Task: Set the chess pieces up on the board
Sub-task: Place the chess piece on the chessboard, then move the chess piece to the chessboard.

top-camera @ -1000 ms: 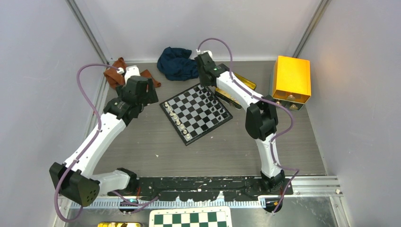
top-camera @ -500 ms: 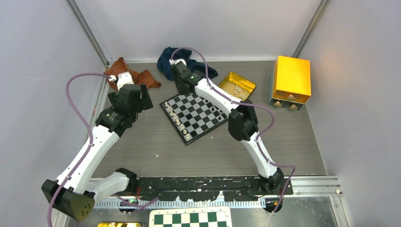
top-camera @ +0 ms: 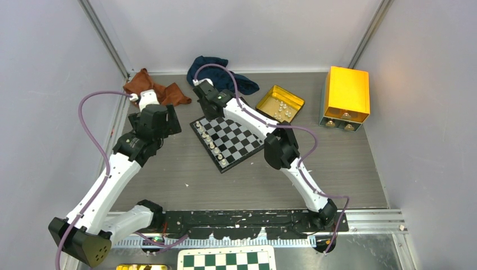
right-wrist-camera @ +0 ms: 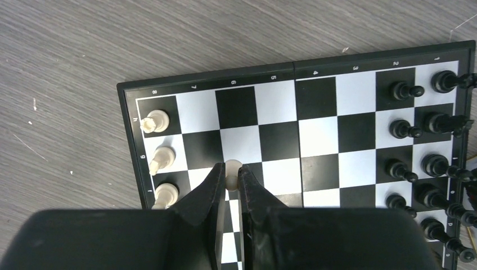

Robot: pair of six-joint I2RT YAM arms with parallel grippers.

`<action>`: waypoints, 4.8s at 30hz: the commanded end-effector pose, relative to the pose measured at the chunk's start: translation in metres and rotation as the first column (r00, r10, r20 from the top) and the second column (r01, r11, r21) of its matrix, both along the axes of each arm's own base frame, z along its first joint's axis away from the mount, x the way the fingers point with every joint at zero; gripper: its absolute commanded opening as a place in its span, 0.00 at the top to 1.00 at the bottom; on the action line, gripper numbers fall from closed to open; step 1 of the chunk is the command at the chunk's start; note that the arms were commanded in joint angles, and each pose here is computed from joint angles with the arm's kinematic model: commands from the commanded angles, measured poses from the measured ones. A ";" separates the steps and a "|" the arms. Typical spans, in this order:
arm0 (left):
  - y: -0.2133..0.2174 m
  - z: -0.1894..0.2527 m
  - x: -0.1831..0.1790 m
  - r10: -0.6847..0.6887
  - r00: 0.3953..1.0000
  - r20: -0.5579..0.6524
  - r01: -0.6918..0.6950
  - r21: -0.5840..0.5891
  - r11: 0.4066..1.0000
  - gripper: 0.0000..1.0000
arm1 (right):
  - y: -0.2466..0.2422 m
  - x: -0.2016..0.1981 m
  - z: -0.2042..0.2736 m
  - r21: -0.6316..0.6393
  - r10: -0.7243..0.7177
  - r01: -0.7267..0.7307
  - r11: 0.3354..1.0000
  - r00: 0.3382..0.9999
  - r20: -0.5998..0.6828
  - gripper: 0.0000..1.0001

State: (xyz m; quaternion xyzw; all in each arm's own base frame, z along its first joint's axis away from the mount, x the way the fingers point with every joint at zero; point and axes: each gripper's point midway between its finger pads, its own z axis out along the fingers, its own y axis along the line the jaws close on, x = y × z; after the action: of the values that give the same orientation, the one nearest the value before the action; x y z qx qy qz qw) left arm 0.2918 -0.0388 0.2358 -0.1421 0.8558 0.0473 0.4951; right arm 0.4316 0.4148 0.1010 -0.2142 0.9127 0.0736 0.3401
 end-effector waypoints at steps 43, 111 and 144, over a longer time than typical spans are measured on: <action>-0.008 0.006 0.009 -0.036 0.999 0.017 0.035 0.051 0.998 0.00 | 0.015 0.001 0.036 0.066 0.019 -0.022 0.998 0.998 0.055 0.61; -0.179 -0.149 0.124 -0.474 0.742 -0.475 0.520 -0.038 0.853 0.60 | -0.263 0.088 0.080 0.197 -0.502 0.478 0.856 0.859 0.101 0.62; -0.172 -0.168 0.137 -0.450 0.742 -0.497 0.476 -0.083 0.876 0.74 | -0.264 0.086 0.076 0.200 -0.498 0.474 0.857 0.863 0.090 0.62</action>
State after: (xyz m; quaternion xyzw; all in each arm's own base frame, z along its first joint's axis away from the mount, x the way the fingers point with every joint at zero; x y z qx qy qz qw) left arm 0.4205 -0.2052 0.0552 0.1110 0.9641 -0.0035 0.2411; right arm 0.5115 0.1510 0.1315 0.0396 0.9246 0.0285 0.3778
